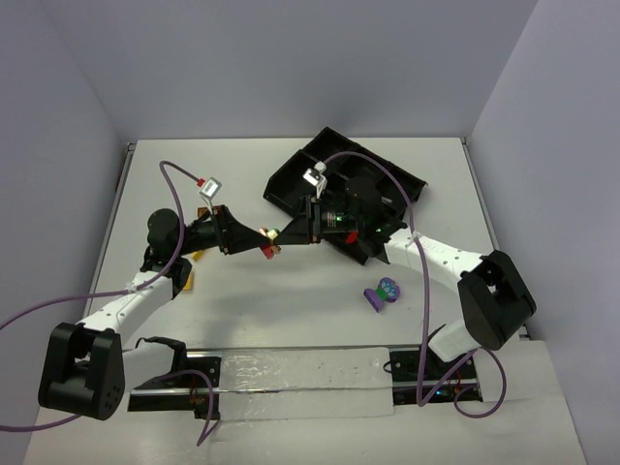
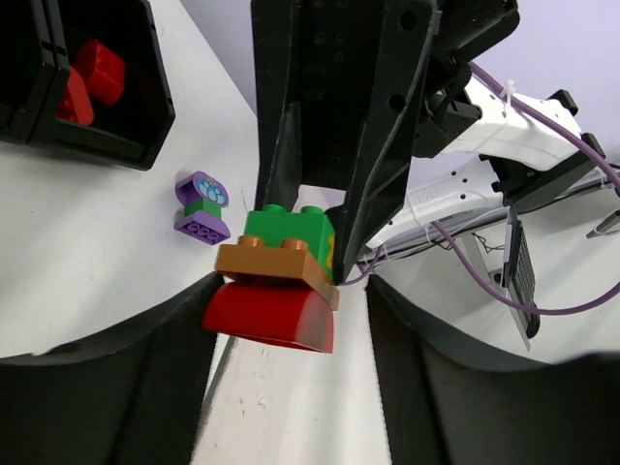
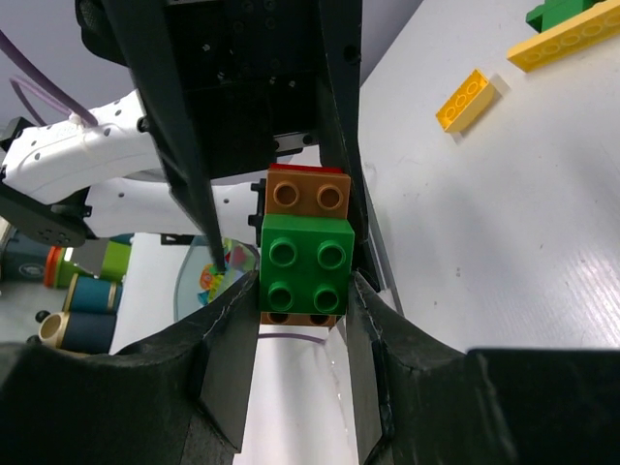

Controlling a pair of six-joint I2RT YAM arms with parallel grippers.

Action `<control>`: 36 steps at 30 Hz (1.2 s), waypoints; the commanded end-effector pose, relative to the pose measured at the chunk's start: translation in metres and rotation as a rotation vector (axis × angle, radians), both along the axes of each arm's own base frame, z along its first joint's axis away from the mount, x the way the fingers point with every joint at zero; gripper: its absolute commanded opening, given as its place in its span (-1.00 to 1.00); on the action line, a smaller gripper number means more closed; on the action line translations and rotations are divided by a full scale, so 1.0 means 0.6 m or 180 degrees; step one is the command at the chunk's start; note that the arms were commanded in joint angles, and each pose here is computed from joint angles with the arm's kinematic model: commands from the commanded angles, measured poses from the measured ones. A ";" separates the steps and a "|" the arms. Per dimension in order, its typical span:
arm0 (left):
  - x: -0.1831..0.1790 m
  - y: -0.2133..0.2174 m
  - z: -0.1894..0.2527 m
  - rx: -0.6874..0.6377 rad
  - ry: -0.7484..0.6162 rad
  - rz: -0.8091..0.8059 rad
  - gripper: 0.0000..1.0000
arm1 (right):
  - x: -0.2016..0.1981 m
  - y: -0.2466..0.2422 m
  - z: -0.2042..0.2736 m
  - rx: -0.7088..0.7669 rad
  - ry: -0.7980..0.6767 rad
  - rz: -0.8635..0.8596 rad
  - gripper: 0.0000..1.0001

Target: Sort the legos into containers by color

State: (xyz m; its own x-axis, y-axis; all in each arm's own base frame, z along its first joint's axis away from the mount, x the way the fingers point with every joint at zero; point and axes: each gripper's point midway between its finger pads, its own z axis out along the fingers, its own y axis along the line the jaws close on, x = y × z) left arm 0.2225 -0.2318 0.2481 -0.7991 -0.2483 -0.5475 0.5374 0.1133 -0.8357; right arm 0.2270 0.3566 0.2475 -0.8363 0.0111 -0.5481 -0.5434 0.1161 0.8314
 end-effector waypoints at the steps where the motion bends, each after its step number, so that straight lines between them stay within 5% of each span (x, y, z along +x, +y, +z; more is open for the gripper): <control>1: -0.004 -0.001 0.014 -0.0041 -0.0222 -0.0035 0.20 | 0.007 0.012 0.043 0.0174 -0.0237 0.0042 -0.79; 7: 0.000 -0.001 0.015 -0.0049 -0.0214 -0.0001 -0.37 | 0.003 0.016 0.042 0.0172 -0.0252 0.0107 -0.79; 10: 0.004 -0.002 0.015 -0.0051 -0.0155 0.0018 -0.98 | 0.000 0.016 0.036 0.0117 -0.0285 0.0154 -0.80; 27: 0.024 0.003 0.000 0.0024 0.0021 0.0301 -1.00 | 0.066 -0.034 0.029 -0.0158 -0.0323 -0.0458 -0.81; 36: 0.061 0.023 -0.038 0.0503 0.0280 0.0778 -0.99 | 0.142 -0.116 -0.095 -0.1518 -0.0253 -0.1586 -0.81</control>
